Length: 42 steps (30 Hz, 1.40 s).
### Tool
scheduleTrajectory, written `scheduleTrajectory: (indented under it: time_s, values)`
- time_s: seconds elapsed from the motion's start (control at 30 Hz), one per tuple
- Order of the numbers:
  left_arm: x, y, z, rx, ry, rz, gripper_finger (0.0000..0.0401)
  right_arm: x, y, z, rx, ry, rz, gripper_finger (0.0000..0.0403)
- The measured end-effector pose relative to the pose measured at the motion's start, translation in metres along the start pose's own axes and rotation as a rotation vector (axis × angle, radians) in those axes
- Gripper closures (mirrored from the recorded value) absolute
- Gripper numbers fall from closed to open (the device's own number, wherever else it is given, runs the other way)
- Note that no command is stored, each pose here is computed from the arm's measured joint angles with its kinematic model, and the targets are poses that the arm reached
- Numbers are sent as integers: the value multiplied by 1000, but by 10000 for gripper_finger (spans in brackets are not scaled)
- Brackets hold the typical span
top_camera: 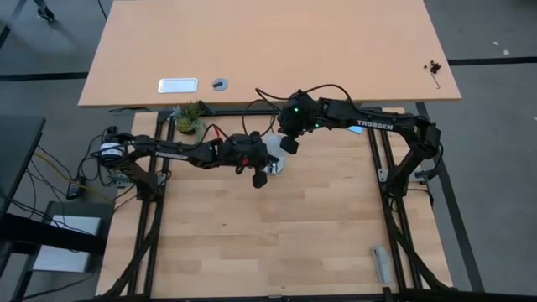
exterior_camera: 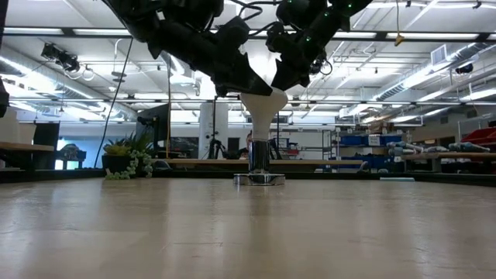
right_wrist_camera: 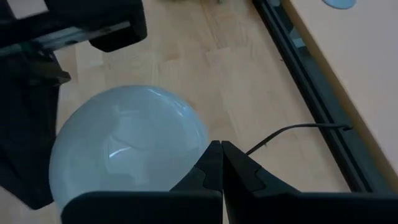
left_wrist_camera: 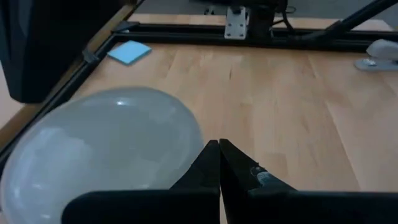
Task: Screw lightbulb
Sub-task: Insert the white lightbulb into the desk lamp
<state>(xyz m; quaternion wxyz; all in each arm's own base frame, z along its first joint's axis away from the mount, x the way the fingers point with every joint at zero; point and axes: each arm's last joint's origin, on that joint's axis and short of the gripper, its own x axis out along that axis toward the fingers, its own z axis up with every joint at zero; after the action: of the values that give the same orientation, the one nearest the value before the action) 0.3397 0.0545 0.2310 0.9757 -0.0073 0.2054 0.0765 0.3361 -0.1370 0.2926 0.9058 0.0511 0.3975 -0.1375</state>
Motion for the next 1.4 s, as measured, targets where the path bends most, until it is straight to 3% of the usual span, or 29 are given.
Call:
scheduleTrajectory:
  time_s: [0.83,1.0,1.4]
  values:
    - [0,7,-4,-6,45,31,401,12,2,-5,2,54,41,396]
    - [-1,10,-9,-6,94,85,401,12,3,-13,7,120,51,396]
    - [-6,10,-6,-8,89,87,401,12,6,-11,4,103,59,396]
